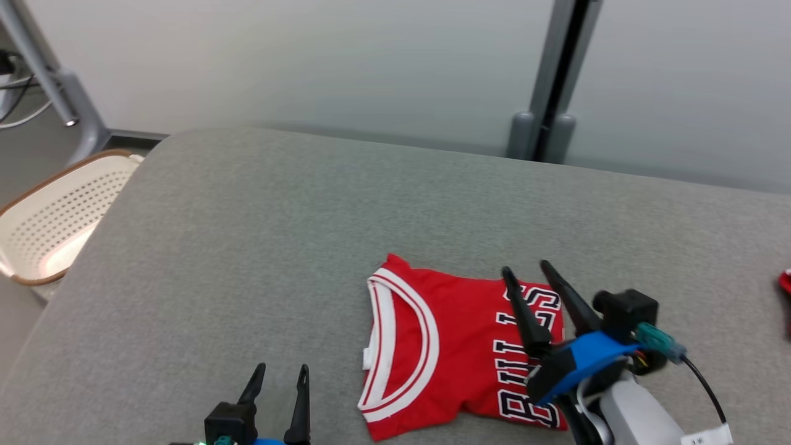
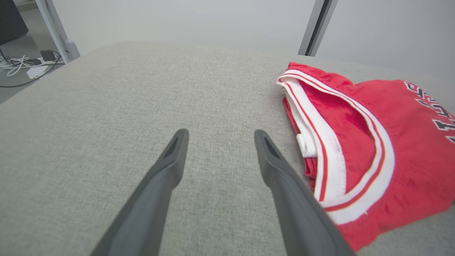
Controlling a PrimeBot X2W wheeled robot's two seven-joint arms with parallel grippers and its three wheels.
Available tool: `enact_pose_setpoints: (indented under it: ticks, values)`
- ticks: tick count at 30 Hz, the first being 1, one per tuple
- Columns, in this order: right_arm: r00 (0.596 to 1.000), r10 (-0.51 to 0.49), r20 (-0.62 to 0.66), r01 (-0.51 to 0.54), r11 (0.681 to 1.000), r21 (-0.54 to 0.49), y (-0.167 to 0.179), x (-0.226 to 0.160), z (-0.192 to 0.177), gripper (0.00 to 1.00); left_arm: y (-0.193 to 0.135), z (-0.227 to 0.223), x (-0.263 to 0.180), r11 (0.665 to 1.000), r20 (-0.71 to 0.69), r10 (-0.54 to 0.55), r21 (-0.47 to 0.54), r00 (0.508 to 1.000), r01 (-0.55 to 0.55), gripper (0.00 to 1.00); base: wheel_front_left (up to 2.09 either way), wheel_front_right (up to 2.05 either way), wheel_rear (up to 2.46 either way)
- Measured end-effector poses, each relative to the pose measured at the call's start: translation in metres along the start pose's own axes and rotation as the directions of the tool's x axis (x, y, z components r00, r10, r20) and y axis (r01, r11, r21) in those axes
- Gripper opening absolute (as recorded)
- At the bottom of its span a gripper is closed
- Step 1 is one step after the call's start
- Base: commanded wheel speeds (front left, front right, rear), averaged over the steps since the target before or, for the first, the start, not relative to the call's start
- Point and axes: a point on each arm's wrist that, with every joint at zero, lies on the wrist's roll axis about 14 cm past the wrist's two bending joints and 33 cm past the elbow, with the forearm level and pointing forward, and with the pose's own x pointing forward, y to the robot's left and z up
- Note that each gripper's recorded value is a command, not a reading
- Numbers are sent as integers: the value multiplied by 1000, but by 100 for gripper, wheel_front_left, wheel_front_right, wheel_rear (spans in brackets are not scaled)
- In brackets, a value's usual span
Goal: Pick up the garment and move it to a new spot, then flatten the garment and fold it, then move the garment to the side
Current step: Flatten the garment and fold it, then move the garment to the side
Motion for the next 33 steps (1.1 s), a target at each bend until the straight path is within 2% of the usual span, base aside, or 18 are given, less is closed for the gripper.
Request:
enact_pose_setpoints:
  ticks: [5,11,17,22,28,33]
  values:
    - [984,-176,-11,175,982,-70,-56,-37,-6,100,-17,16,16,997,38,-69,40,997,67,100,0,0,0]
    - [942,-335,-27,330,937,-117,-101,-83,-14,100,-33,27,24,990,63,-124,72,990,120,100,0,0,0]
    - [900,-432,-62,422,897,-130,-122,-123,-29,100,-42,19,19,985,43,-154,82,987,150,100,0,0,0]
    - [861,-500,-94,493,866,-87,-133,-154,-43,100,-46,14,12,982,35,-167,89,985,164,100,0,0,0]
    - [872,-478,-111,471,878,-81,-127,-148,-49,100,-46,13,12,983,33,-165,87,986,162,100,0,0,0]
    - [918,-379,-119,372,925,-77,-103,-116,-48,100,-44,10,9,985,26,-157,75,987,155,100,0,0,0]
